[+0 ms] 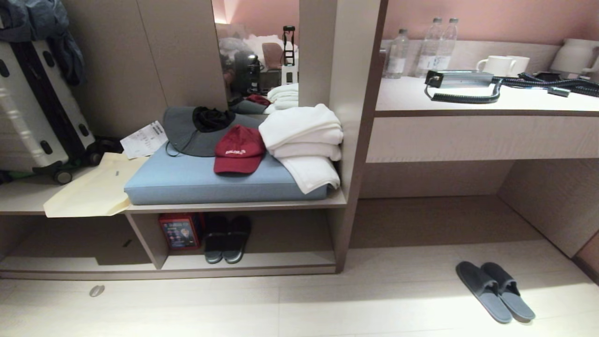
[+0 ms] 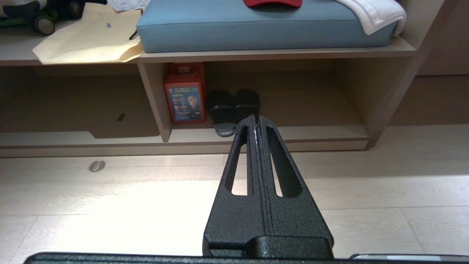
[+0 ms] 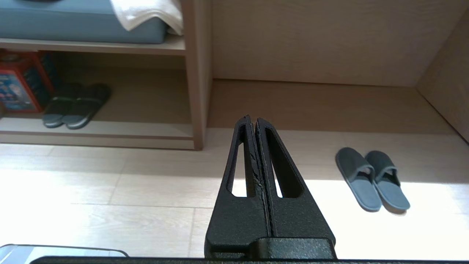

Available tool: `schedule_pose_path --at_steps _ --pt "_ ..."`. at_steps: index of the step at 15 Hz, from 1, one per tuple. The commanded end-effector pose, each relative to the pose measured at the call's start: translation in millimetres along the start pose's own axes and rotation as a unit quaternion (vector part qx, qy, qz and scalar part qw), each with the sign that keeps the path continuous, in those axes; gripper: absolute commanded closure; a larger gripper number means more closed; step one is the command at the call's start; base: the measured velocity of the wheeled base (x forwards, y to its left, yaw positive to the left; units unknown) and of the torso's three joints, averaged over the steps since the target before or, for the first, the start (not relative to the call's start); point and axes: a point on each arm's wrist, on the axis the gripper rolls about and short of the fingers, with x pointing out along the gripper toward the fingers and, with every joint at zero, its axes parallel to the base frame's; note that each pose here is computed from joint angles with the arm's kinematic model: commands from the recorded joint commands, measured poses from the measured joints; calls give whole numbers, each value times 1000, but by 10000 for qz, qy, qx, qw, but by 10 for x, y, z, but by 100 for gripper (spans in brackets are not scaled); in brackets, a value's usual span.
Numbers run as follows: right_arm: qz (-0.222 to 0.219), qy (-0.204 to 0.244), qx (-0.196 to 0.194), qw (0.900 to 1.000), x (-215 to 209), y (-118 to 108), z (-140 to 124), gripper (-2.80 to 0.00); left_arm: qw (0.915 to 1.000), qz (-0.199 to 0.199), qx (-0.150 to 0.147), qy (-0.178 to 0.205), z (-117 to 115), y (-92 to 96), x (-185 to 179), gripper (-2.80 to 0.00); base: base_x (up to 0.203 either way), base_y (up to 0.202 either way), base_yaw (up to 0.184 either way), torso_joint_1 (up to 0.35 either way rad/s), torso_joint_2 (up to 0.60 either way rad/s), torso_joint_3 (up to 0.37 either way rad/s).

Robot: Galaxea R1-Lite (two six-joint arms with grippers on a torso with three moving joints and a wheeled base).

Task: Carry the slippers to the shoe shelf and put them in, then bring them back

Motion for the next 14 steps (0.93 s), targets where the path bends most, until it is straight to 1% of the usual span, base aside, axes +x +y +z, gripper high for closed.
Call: schedule_pose_path --at_steps 1,7,8,14 --pt "5 3 -7 10000 1 0 0 0 10000 3 2 3 0 0 1 0 0 120 2 2 6 6" --pt "5 3 -6 10000 1 0 0 0 10000 0 -13 3 0 0 1 0 0 9 0 1 0 1" --pt "5 3 0 10000 1 0 0 0 10000 5 -14 3 0 0 1 0 -70 0 1 8 6 -2" --pt "5 3 -2 10000 1 0 0 0 10000 -3 -21 3 0 0 1 0 -189 0 1 1 1 2"
